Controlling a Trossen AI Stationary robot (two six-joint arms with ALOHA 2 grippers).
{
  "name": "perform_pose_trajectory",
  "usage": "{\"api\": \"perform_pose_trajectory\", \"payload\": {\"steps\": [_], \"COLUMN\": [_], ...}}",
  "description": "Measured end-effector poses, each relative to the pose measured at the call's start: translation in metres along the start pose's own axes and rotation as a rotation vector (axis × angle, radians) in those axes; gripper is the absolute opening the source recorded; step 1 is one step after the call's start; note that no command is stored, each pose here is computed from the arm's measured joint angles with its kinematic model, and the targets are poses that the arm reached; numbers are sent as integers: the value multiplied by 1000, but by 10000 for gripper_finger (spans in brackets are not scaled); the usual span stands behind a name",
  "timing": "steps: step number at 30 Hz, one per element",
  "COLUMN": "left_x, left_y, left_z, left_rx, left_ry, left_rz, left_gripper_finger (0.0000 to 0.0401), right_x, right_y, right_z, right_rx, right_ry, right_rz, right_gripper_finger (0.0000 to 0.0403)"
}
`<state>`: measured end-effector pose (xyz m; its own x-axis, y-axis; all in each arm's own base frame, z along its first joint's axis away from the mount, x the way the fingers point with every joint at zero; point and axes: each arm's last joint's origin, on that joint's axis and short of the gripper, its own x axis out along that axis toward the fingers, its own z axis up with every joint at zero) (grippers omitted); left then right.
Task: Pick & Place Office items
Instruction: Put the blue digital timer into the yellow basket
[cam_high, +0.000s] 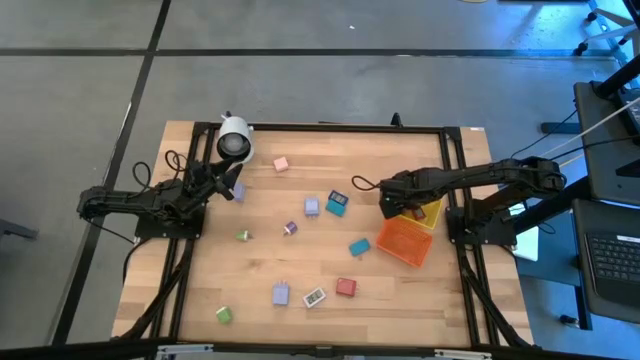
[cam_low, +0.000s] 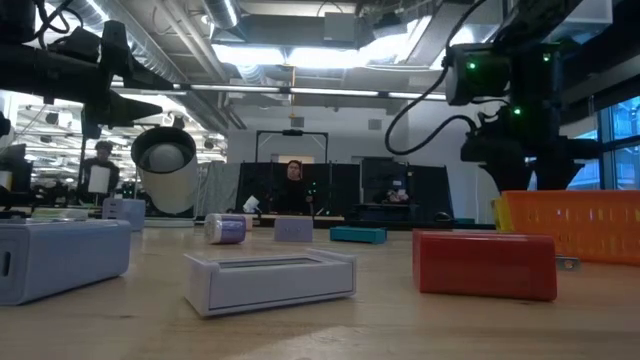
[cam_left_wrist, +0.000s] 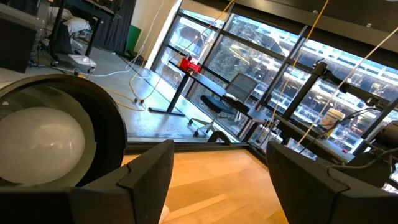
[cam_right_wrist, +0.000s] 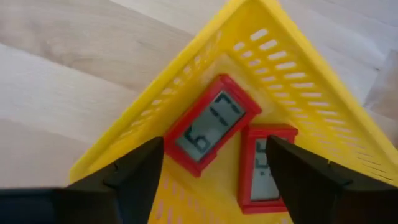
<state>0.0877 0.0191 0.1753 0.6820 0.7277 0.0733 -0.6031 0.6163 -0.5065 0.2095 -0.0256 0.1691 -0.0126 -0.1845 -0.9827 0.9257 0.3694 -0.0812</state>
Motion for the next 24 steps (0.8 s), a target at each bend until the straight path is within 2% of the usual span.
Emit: {"api": "perform_pose_trajectory", "payload": {"steps": [5,9,13,17,19,21,24], "left_x": [0,0,0,0,0,0,0], "left_y": [0,0,0,0,0,0,0], "left_z": [0,0,0,0,0,0,0], "left_rx": [0,0,0,0,-1,0,0], "left_ry": [0,0,0,0,0,0,0], "left_rz": [0,0,0,0,-1,0,0], "left_gripper_finger": [251,251,251,251,251,251,251], "right_x": [-18,-44,-62,-69,-69,-66,-57], "right_y": [11,25,39,51,58,63,74], "right_z": [9,23,31,31,33,35,40], "right_rx": [-14,-71,-278,-524,-599,-613,-567], "right_ry": [-26,-124,-227,-341,-389,-409,-420], "right_rz": [70,150,251,314,334,346,364], "right_gripper_finger": [291,281,272,266,264,264,263]}}
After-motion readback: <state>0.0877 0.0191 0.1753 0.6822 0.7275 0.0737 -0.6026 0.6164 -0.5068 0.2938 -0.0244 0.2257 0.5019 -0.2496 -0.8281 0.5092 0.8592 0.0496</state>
